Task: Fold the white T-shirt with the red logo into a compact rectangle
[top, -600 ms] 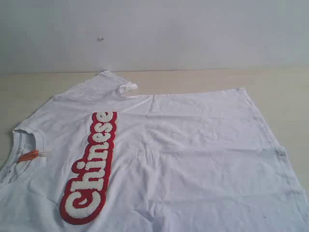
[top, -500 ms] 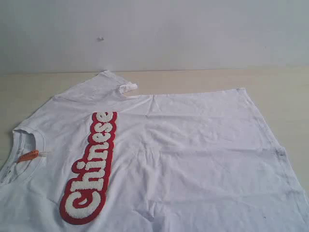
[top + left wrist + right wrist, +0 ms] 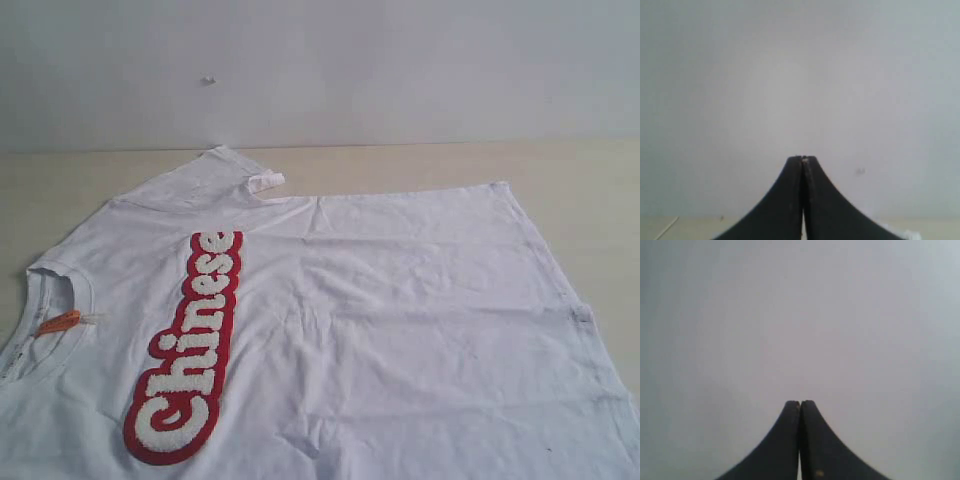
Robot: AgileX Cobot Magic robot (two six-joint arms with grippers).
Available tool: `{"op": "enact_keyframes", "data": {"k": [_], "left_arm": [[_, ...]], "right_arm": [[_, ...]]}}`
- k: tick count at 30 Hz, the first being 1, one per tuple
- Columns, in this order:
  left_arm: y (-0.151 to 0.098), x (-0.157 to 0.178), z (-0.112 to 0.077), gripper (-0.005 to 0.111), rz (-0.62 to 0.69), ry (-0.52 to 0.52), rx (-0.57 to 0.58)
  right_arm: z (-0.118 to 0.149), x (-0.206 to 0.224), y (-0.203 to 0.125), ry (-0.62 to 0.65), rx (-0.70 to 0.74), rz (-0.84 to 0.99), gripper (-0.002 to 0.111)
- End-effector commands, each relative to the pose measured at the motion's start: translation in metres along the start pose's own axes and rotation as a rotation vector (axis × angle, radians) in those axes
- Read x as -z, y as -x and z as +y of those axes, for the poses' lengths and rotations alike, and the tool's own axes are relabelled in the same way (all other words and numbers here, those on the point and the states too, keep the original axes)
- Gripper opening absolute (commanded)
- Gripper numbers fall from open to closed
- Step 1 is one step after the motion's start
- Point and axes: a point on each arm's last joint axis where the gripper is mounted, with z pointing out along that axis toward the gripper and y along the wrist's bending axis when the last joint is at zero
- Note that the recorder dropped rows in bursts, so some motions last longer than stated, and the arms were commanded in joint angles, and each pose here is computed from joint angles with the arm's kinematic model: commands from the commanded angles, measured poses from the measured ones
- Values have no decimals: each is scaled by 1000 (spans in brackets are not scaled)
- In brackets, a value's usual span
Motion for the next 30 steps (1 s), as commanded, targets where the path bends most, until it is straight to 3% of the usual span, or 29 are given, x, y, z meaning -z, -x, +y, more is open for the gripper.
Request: {"op": "enact_keyframes", "data": {"k": [1, 6, 11, 18, 21, 30], "left_arm": [[25, 4, -2, 0, -278, -42, 168], [48, 14, -4, 0, -543, -144, 364], [86, 21, -5, 0, -709, -182, 356], [151, 32, -7, 0, -883, -118, 135], [174, 26, -7, 0, -828, -97, 113], [248, -26, -7, 0, -447, -37, 122]], "right_arm": [[0, 3, 20, 13, -133, -238, 0], [0, 10, 39, 94, -393, -453, 0], [0, 17, 62, 143, -420, -626, 0], [-3, 17, 115, 122, -365, -671, 0], [-4, 18, 139, 93, -330, -643, 0], [-8, 6, 213, 27, -198, -532, 0]]}}
